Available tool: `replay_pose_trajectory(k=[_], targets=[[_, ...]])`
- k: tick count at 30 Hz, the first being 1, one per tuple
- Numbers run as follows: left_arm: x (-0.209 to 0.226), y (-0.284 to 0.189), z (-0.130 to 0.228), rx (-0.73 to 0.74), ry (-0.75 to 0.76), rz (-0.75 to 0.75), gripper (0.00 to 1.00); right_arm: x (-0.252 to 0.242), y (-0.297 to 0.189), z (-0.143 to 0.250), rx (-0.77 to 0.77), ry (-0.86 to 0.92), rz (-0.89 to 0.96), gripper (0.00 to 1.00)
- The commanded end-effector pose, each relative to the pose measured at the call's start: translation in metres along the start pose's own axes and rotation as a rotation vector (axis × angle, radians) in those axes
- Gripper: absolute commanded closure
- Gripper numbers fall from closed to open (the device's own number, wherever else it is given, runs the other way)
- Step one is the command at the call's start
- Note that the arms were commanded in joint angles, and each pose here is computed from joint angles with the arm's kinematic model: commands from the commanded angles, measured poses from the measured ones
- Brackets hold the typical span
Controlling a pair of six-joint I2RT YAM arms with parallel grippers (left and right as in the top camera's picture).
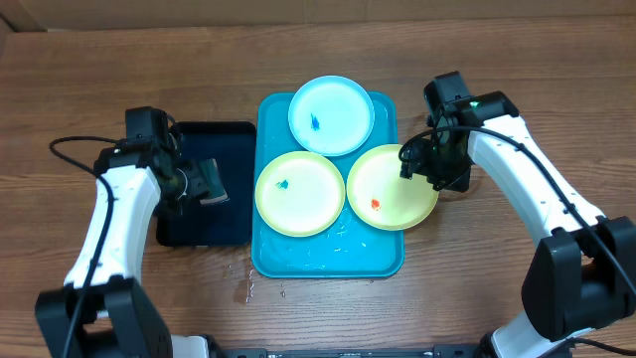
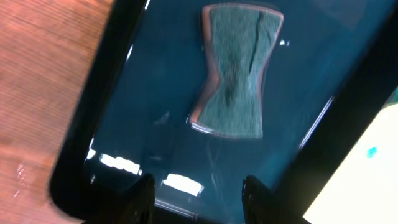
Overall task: Clean dirty plates on tray and stack at the side
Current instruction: 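Grasp the green sponge with the left gripper and lift it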
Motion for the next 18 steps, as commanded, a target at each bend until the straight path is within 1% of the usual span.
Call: replay_pose_trajectory(k=[1,5,8,10,13,18], targets=[[-0.010,0.017,-0.010,0.016,-0.001,0.036,0.55,-0.004,-0.006,-0.008,-0.033,-0.005,0.007,0.25],[-0.018,0.035,-0.020,0.001,0.014,0.056,0.65,-0.003,-0.006,-0.008,-0.037,-0.005,0.006,0.23],[-0.021,0.043,-0.028,-0.023,0.016,0.063,0.66,-0.003,-0.006,-0.008,-0.036,-0.005,0.006,0.23],[-0.023,0.044,-0.032,-0.039,0.017,0.070,0.69,-0.003,-0.006,-0.008,-0.035,-0.005,0.006,0.23],[-0.029,0.047,-0.037,-0.062,0.034,0.096,0.69,-0.003,-0.006,-0.008,-0.036,-0.005,0.007,0.23],[-0.041,0.059,-0.032,-0.043,0.124,0.089,0.67,-0.003,-0.006,-0.008,-0.036,-0.005,0.006,0.22]])
Point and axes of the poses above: each gripper's point midway between its finger pads, its own y axis out along the fingers, its own x axis along the line the jaws close on, z = x × y, the point moved 3 cm from there along -y, back along the fingers, and after that the axes turned 1 degree about y, right-handed, at the moved point
